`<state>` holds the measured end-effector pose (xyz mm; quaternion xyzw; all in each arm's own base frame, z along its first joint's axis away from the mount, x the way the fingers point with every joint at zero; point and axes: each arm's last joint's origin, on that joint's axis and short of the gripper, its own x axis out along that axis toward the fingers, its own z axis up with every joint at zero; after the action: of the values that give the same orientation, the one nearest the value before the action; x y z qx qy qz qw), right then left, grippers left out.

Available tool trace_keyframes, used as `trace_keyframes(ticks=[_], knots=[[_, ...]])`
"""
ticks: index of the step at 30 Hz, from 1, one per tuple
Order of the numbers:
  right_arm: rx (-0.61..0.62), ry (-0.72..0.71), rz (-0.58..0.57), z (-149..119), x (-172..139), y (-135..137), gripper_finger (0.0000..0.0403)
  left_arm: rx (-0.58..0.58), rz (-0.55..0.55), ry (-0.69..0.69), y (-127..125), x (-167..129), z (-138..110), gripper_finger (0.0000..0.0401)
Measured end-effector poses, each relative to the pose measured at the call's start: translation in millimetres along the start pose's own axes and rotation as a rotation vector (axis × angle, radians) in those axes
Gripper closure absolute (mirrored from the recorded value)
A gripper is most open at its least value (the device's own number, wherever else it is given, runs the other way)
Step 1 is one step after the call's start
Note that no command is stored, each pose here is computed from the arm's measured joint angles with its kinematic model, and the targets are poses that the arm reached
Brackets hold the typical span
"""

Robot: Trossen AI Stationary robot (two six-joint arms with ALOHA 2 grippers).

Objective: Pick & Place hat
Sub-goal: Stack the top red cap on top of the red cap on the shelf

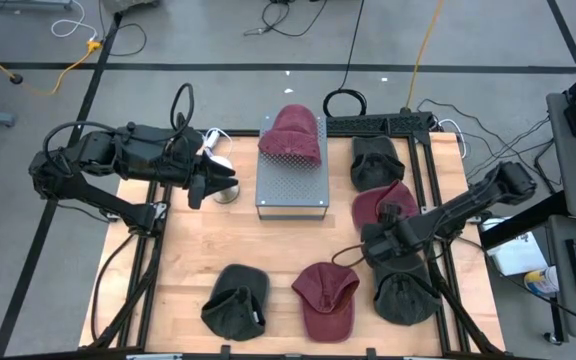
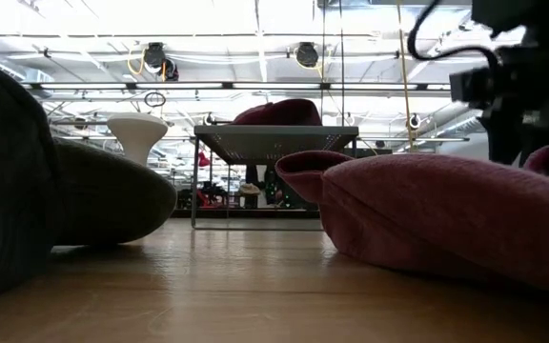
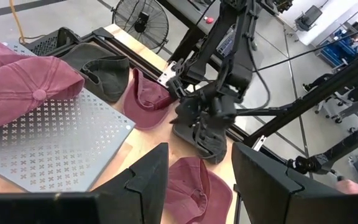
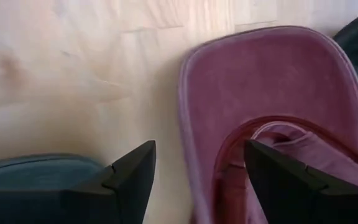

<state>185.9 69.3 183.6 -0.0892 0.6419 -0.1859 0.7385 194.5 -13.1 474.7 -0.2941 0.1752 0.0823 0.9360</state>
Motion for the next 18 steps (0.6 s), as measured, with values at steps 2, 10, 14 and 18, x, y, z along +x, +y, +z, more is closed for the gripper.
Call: trace_keyframes(ticks=[2,10,14,18], knots=[[-0.026,0.005,-0.017,-2.0,6.7,1.6,0.0174,0.002,-0.001,0.001,-0.1,0.0,-0.1,0.0219],[-0.076,-0.019,-0.046,-6.5,26.8,7.4,0.02,0.004,0.003,0.008,0.4,0.0,-0.7,0.0219],[-0.081,-0.035,-0.054,-5.2,27.0,7.7,0.0241,0.014,-0.003,0.013,0.2,0.0,-0.9,0.0219],[-0.082,-0.041,-0.049,-4.6,27.0,8.2,0.0318,0.02,-0.004,0.014,0.2,0.0,-0.9,0.0219]])
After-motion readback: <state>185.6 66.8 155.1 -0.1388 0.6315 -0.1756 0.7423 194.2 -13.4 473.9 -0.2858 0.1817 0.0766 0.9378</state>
